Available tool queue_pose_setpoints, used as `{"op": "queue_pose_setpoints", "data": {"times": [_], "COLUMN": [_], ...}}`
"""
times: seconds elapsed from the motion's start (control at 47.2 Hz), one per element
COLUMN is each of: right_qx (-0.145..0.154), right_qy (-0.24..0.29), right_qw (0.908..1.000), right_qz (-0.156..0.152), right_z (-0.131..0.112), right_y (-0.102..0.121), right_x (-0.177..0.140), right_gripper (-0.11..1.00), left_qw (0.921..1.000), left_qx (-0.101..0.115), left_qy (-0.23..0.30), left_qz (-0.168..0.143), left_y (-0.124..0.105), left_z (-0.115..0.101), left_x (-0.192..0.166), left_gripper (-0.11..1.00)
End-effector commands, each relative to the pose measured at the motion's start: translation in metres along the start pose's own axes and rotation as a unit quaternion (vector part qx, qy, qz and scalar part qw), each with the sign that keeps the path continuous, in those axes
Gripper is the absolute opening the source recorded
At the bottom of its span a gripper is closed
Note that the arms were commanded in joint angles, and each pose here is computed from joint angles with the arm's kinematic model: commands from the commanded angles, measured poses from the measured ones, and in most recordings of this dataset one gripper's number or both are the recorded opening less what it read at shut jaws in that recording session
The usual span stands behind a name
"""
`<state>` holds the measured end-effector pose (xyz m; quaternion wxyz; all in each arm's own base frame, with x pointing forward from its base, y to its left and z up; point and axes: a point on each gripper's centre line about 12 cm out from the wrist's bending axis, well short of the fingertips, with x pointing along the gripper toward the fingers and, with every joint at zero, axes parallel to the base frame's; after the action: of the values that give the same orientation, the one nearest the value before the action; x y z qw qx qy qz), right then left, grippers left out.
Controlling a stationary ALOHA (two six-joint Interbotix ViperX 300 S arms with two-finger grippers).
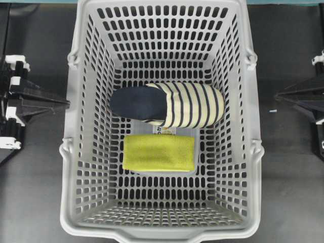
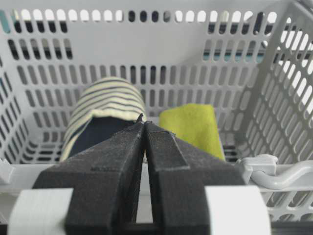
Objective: Pick up the yellow cloth from the shopping basket with the left arm.
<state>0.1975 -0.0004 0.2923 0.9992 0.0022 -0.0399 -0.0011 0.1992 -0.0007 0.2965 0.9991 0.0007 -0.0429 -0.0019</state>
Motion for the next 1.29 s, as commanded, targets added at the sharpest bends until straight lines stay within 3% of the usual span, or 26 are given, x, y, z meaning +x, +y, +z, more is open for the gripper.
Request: {"op": "queue_pose_setpoints", "data": {"times": [0.0, 0.127, 0.276, 0.53, 0.636, 0.827, 0.954, 1.103, 1.145, 1.272], "right_qx": [0.009, 0.033, 0.059, 0.062, 0.062, 0.05, 0.042, 0.041, 0.041, 0.037], "right_qy": [-0.006, 0.007, 0.011, 0.028, 0.033, 0.031, 0.032, 0.034, 0.035, 0.031], "right_qw": [0.9999, 0.9994, 0.9982, 0.9977, 0.9975, 0.9983, 0.9986, 0.9986, 0.9986, 0.9988], "right_qz": [0.004, 0.001, 0.002, 0.001, 0.0, 0.002, 0.001, 0.001, 0.001, 0.001], "right_z": [0.005, 0.001, 0.0, -0.002, -0.002, 0.0, 0.0, 0.001, 0.002, 0.004], "right_y": [0.002, 0.001, 0.002, 0.001, 0.001, 0.002, 0.001, 0.001, 0.001, 0.001], "right_x": [0.003, 0.003, 0.003, 0.001, 0.001, -0.001, -0.002, -0.005, -0.006, -0.008], "right_gripper": [0.0, 0.0, 0.0, 0.02, 0.21, 0.72, 0.74, 0.71, 0.71, 0.71], "left_qw": [0.9999, 0.9993, 0.9986, 0.9957, 0.9929, 0.9832, 0.9708, 0.9476, 0.9416, 0.9246], "left_qx": [0.004, -0.012, -0.006, -0.007, -0.008, -0.005, 0.005, 0.015, 0.015, 0.023], "left_qy": [0.007, 0.035, 0.052, 0.092, 0.119, 0.182, 0.239, 0.318, 0.335, 0.379], "left_qz": [-0.007, -0.005, -0.004, -0.003, -0.005, -0.007, -0.02, -0.027, -0.027, -0.035], "left_y": [-0.002, -0.002, -0.002, -0.002, -0.004, -0.006, -0.015, -0.022, -0.023, -0.032], "left_z": [0.008, 0.019, 0.044, 0.072, 0.081, 0.096, 0.095, 0.08, 0.077, 0.069], "left_x": [0.003, 0.006, 0.012, 0.027, 0.036, 0.061, 0.089, 0.123, 0.133, 0.167], "left_gripper": [0.06, 0.0, 0.0, 0.0, 0.0, 0.0, 0.01, 0.04, 0.1, 0.46]}}
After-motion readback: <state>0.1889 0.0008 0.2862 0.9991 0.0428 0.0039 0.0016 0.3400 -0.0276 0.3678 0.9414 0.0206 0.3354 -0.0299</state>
